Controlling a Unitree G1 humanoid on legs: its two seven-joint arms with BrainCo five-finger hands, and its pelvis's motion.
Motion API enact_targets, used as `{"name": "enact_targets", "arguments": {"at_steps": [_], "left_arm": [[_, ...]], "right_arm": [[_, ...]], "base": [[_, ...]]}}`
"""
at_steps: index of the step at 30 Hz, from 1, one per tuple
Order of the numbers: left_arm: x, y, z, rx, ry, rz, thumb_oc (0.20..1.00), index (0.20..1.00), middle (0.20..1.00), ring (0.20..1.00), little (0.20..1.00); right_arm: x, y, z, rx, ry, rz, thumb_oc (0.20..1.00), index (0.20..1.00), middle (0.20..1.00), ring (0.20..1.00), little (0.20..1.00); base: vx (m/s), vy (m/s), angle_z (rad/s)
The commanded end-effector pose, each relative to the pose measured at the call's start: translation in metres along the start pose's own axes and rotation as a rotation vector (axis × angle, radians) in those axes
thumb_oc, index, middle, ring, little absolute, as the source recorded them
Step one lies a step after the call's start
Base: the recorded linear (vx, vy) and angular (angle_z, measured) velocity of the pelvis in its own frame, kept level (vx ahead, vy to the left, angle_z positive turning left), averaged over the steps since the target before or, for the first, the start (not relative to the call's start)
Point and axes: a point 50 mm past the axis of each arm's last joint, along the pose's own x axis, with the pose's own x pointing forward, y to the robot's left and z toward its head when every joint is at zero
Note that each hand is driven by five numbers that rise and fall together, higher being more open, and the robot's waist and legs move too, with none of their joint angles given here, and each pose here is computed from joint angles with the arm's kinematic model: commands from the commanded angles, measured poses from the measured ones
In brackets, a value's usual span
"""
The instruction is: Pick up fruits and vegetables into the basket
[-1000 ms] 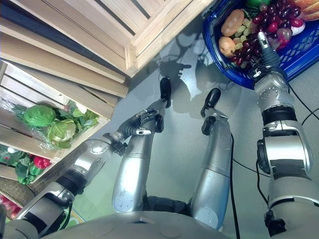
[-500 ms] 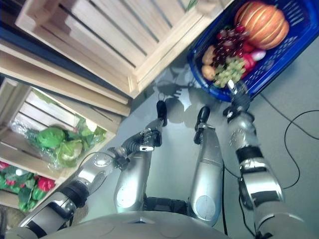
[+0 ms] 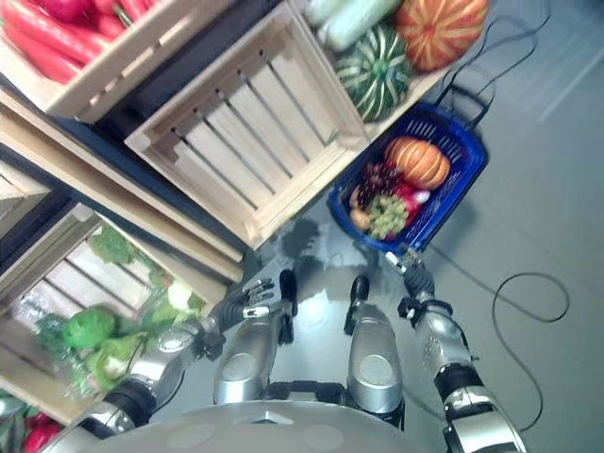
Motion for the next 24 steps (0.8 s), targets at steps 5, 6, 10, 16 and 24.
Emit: {"name": "enact_targets", "arguments": {"at_steps": [5, 6, 10, 16, 24], "left_arm": [[-0.001, -0.001, -0.019, -0.069, 0.037, 0.001, 1.000, 1.000, 1.000, 1.000, 1.000], [0.000, 0.000, -0.024, -0.073, 0.065, 0.011, 1.000, 1.000, 1.000, 1.000, 1.000], [0.000, 0.005, -0.050, -0.118, 0.252, 0.068, 1.000, 1.000, 1.000, 1.000, 1.000], [-0.003, -0.002, -0.075, -0.213, 0.402, 0.067, 1.000, 1.000, 1.000, 1.000, 1.000], [-0.003, -0.015, -0.084, -0.422, 0.410, 0.018, 1.000, 1.000, 1.000, 1.000, 1.000]], "right_arm": [[-0.013, 0.008, -0.047, -0.109, 0.310, 0.154, 1.000, 1.000, 1.000, 1.000, 1.000], [-0.014, 0.009, -0.052, -0.116, 0.341, 0.174, 1.000, 1.000, 1.000, 1.000, 1.000], [-0.025, 0.007, -0.081, -0.101, 0.544, 0.198, 1.000, 1.000, 1.000, 1.000, 1.000], [-0.037, 0.001, -0.103, 0.001, 0.687, 0.127, 1.000, 1.000, 1.000, 1.000, 1.000], [-0.048, -0.003, -0.115, -0.051, 0.773, 0.134, 1.000, 1.000, 1.000, 1.000, 1.000]], "base": [[0.04, 0.004, 0.05], [-0.02, -0.005, 0.07], [0.00, 0.017, -0.01], [0.00, 0.061, 0.00], [0.01, 0.035, 0.01]]}}
